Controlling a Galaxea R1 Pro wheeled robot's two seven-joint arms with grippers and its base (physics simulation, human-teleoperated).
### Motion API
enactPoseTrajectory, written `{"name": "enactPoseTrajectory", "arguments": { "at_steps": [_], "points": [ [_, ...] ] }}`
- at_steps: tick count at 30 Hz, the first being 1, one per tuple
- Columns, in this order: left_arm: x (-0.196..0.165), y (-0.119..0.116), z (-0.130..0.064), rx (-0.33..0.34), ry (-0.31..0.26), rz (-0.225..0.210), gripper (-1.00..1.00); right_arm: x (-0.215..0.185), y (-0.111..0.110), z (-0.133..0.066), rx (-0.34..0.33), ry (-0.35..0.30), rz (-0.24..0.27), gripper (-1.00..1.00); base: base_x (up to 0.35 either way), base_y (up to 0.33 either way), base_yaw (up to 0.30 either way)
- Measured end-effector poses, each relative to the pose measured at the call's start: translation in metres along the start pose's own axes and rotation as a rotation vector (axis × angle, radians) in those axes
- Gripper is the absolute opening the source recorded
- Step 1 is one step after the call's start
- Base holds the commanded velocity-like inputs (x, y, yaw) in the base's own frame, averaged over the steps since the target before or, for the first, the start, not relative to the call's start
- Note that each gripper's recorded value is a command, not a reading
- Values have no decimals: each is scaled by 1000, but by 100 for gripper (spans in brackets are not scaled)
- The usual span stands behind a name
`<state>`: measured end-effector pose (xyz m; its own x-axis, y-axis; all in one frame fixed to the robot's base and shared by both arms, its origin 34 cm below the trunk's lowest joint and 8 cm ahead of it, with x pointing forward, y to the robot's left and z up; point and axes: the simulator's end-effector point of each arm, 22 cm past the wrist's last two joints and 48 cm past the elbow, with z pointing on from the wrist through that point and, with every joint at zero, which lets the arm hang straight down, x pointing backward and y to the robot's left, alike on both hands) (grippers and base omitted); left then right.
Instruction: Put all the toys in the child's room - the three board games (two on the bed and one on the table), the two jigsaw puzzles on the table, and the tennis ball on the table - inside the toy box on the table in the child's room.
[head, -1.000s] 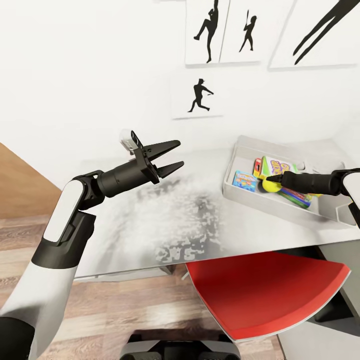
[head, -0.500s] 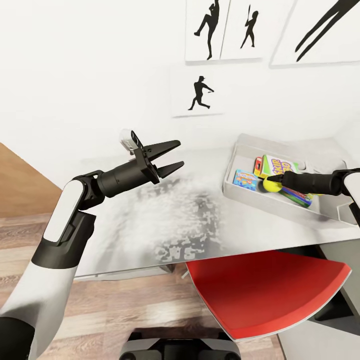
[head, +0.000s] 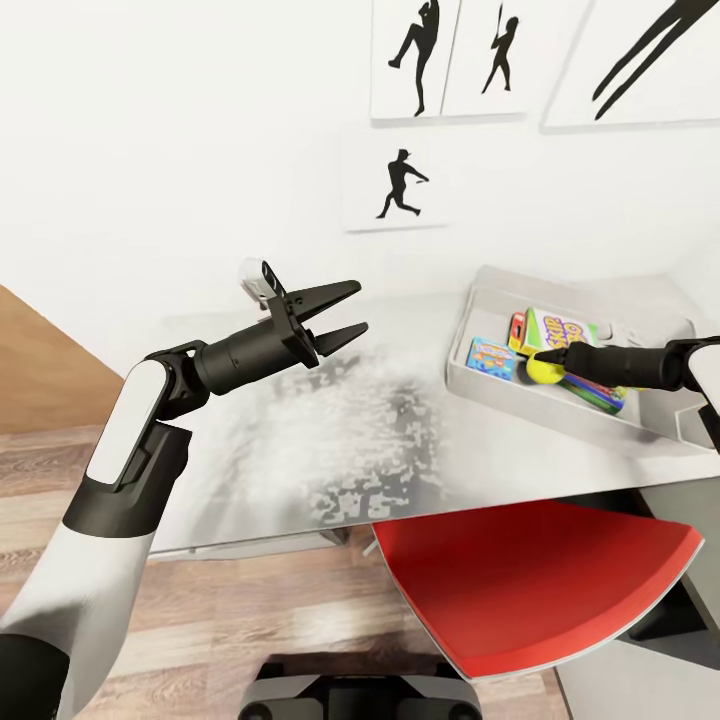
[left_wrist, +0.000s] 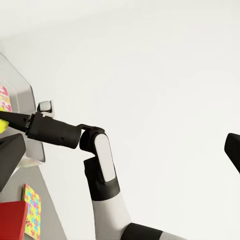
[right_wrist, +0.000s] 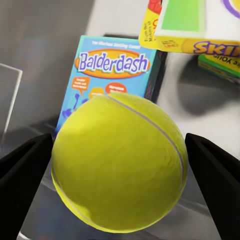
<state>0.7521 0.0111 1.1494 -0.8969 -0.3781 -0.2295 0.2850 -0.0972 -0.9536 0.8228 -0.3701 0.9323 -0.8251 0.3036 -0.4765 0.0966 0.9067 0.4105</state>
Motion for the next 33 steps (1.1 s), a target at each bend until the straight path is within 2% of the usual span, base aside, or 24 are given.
{"name": "enactPoseTrajectory", "arguments": {
  "at_steps": [18,33],
  "points": [
    [1,17,-2,-10,-2,-24,100,10,-9,14,10,25,12,-100,0,0,0],
    [1,20,-2,-12,-2,-29,100,10,-13,14,16,25,14,-100,0,0,0]
  ]
}}
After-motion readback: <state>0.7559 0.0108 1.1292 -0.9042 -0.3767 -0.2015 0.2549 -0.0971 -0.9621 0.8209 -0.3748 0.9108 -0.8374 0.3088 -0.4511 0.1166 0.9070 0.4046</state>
